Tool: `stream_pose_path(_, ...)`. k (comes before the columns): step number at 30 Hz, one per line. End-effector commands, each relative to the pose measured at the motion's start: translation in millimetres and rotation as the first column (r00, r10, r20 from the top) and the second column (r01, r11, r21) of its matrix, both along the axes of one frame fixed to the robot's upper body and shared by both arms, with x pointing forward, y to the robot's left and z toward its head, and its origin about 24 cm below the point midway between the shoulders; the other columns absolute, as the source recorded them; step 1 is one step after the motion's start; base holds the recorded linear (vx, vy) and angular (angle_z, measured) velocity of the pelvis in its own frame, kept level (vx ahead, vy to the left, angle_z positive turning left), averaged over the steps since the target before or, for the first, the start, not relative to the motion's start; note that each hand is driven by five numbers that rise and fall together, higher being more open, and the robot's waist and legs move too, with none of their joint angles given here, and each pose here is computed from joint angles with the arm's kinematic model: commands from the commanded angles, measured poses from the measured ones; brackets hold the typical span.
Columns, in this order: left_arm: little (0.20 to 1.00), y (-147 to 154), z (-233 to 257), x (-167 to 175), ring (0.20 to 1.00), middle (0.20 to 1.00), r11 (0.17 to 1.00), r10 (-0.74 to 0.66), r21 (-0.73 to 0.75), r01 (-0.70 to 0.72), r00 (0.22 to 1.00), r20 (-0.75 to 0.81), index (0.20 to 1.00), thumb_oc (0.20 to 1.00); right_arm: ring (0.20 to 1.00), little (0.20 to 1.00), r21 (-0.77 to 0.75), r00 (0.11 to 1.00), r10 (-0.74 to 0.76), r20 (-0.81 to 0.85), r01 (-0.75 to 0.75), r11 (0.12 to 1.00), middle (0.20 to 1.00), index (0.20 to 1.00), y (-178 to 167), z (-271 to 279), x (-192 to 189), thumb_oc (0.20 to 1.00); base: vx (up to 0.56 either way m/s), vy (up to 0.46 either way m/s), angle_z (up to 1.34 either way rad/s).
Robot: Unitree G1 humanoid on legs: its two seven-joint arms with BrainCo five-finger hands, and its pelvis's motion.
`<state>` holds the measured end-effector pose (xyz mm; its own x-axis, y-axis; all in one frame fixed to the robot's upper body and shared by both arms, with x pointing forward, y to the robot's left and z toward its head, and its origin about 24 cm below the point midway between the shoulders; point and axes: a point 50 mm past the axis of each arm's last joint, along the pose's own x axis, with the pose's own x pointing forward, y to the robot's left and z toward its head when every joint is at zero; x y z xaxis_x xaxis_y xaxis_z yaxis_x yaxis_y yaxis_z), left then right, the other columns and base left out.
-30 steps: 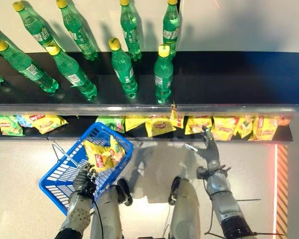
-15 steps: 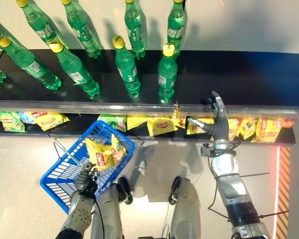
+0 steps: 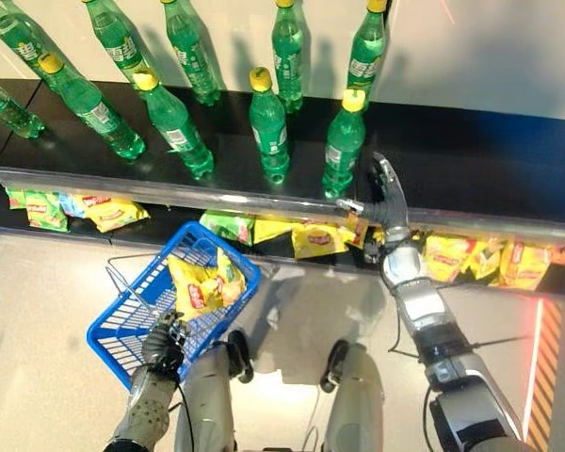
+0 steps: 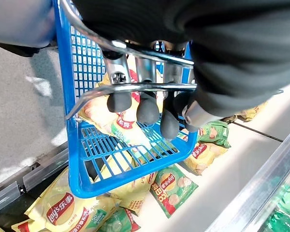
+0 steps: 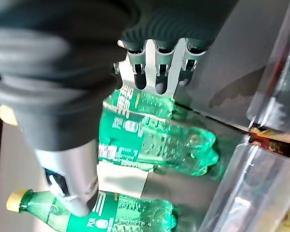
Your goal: Pick up the snacks into the basket
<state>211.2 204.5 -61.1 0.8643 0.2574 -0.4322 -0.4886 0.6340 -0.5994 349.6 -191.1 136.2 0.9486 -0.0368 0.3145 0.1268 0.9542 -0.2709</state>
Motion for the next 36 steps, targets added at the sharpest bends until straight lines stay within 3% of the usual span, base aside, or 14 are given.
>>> stream_pose_path(1,0.200,-2,27,4,0.200,0.200,0.998,-0.059,0.036,0.054,0.985,0.161,0.200,0.200,1.000,1.000,0.032,0.997,0.004,0.082,-0.007,0.999,1.000,1.000,-1,28,9,1.000,0.00,0.000,0.00)
stream_pose_path(12,0.200,0,24,1,0.200,0.200,0.996,-0.081,0.034,0.077,0.988,0.135,0.200,0.200,1.000,1.000,0.067,0.995,-0.054,0.082,0.049,0.997,1.000,1.000,-4,66,41,1.000,0.01,0.000,0.00)
stream_pose_path(31,0.200,0,24,3,0.200,0.200,0.996,-0.088,0.034,0.084,0.987,0.135,0.200,0.200,1.000,1.000,0.028,0.992,-0.125,-0.015,0.126,0.992,1.000,1.000,-12,71,59,1.000,0.00,0.005,0.03)
stream_pose_path(32,0.200,0,24,3,0.200,0.200,0.996,-0.087,0.033,0.083,0.987,0.136,0.200,0.200,0.925,0.925,0.026,0.991,-0.129,-0.022,0.129,0.991,0.925,0.925,-12,70,59,0.925,0.00,0.000,0.00)
stream_pose_path(34,0.200,-1,25,3,0.200,0.200,0.996,-0.091,0.034,0.087,0.986,0.138,0.200,0.200,0.200,0.200,0.016,0.990,-0.139,-0.029,0.139,0.990,0.200,0.200,-13,72,61,0.200,0.03,0.003,0.01)
stream_pose_path(36,0.200,-1,25,3,0.200,0.200,0.996,-0.091,0.033,0.087,0.986,0.140,0.200,0.200,0.200,0.200,0.015,0.989,-0.147,-0.036,0.147,0.989,0.200,0.200,-14,72,62,0.200,0.00,0.007,0.02)
